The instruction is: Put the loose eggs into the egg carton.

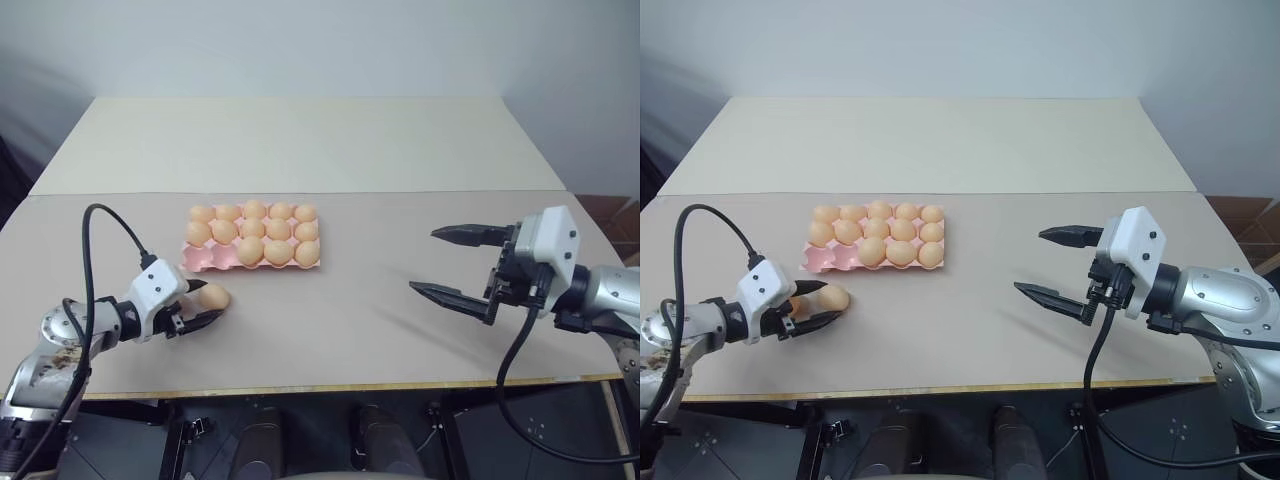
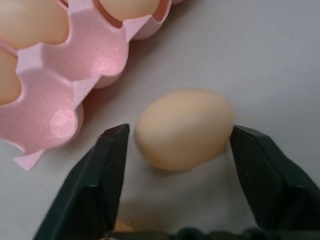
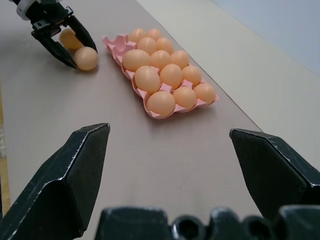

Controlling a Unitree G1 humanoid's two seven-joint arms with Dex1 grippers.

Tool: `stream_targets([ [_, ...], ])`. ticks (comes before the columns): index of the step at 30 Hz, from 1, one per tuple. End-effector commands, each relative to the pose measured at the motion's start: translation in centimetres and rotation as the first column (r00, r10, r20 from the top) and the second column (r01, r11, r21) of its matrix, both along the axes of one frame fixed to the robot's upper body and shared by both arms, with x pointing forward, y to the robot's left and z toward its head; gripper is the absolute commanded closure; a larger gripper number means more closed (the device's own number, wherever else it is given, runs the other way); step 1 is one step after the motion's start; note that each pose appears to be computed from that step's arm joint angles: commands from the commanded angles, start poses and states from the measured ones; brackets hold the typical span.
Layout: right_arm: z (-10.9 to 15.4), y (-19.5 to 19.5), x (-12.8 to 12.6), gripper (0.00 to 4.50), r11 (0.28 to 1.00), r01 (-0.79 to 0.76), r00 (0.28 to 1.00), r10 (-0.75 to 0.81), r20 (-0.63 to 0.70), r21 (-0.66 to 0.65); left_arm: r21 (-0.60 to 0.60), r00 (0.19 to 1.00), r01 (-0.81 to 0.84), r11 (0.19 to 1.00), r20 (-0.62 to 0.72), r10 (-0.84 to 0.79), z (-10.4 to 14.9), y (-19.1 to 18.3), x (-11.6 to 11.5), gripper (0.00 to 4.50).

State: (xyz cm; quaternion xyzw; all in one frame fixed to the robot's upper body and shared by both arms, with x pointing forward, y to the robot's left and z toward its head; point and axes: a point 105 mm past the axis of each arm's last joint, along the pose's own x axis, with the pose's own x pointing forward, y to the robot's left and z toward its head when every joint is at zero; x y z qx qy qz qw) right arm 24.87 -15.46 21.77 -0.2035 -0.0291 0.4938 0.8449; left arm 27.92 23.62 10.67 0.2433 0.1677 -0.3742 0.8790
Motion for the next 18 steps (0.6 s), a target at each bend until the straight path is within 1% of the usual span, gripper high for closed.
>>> stream_targets([
  [1, 1.3, 0.0, -0.4, 0.00, 1.000, -0.003, 0.998, 0.003, 0.056, -0.002, -0.007, 0.999, 0.008, 1.000, 0.051, -0.007, 0.9, -0.1, 0.4, 2.34],
  [3, 1.4, 0.0, -0.3, 0.00, 1.000, -0.003, 0.998, 0.003, 0.058, -0.002, -0.037, 0.998, 0.027, 0.999, 0.058, -0.024, 1.6, -0.2, 0.1, 2.59],
  [7, 1.4, -0.1, -0.4, 0.00, 1.000, -0.003, 0.998, 0.003, 0.060, -0.001, -0.135, 0.993, 0.084, 0.987, 0.093, -0.072, 4.3, -0.3, -0.9, 2.59],
  [10, 1.4, 0.0, -0.4, 0.00, 1.000, -0.004, 0.998, 0.004, 0.059, -0.001, -0.176, 0.990, 0.085, 0.981, 0.129, -0.062, 5.6, -0.2, -0.9, 2.59],
  [12, 1.4, 0.0, -0.4, 0.00, 1.000, -0.006, 0.998, 0.006, 0.061, 0.000, -0.184, 0.987, 0.064, 0.981, 0.155, -0.035, 6.1, 0.0, -0.2, 2.59],
  [14, 1.4, 0.2, -0.4, 0.00, 1.000, -0.009, 0.998, 0.009, 0.064, 0.001, -0.168, 0.982, 0.008, 0.986, 0.185, 0.024, 6.3, 0.1, 1.4, 2.59],
  [18, 1.6, 0.3, -0.3, 0.00, 1.000, -0.011, 0.997, 0.011, 0.071, 0.001, -0.109, 0.966, -0.094, 0.990, 0.230, 0.117, 5.4, 0.1, 4.5, 2.59],
])
